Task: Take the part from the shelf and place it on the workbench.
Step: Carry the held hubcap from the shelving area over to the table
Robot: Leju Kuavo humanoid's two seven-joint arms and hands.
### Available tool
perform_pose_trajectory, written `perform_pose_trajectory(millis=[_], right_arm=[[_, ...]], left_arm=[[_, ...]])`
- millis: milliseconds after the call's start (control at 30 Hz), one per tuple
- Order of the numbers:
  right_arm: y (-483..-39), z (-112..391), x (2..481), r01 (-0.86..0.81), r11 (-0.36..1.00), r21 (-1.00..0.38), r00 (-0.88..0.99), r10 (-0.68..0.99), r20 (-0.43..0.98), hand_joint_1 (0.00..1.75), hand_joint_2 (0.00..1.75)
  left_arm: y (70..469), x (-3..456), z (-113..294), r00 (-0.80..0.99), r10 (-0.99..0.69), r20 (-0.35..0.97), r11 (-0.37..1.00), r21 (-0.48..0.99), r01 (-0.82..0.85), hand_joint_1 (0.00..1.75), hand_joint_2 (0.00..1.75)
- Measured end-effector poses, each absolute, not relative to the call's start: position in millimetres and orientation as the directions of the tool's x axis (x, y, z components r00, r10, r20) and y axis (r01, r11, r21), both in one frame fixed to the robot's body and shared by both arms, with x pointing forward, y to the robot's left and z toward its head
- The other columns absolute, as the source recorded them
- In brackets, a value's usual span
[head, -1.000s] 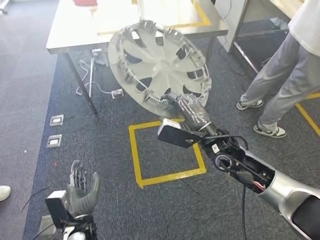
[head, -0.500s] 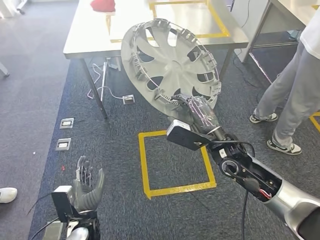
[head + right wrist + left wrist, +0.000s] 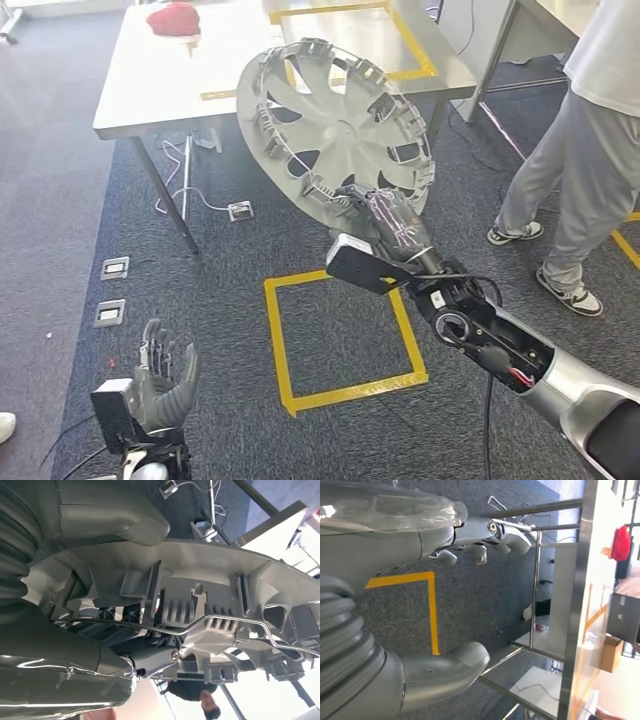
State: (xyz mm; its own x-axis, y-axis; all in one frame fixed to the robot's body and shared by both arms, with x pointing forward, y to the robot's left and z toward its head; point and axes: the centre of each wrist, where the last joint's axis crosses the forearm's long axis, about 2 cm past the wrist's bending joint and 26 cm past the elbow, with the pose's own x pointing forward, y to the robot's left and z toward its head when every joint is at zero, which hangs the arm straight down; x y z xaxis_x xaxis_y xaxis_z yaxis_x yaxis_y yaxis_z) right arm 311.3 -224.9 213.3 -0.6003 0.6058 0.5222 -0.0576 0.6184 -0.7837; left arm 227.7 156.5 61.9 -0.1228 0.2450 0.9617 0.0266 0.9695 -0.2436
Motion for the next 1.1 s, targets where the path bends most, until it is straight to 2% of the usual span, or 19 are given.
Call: perform_pose_trajectory(millis=[1100], right_arm=[[-253,211,291,0.008,0.650,-0.760,-0.539,0.643,0.544,1.75,1.75]], left_arm=[[155,230,66,-0.114,0.231,0.966,0.973,-0.227,0.050,0.00,1.75]])
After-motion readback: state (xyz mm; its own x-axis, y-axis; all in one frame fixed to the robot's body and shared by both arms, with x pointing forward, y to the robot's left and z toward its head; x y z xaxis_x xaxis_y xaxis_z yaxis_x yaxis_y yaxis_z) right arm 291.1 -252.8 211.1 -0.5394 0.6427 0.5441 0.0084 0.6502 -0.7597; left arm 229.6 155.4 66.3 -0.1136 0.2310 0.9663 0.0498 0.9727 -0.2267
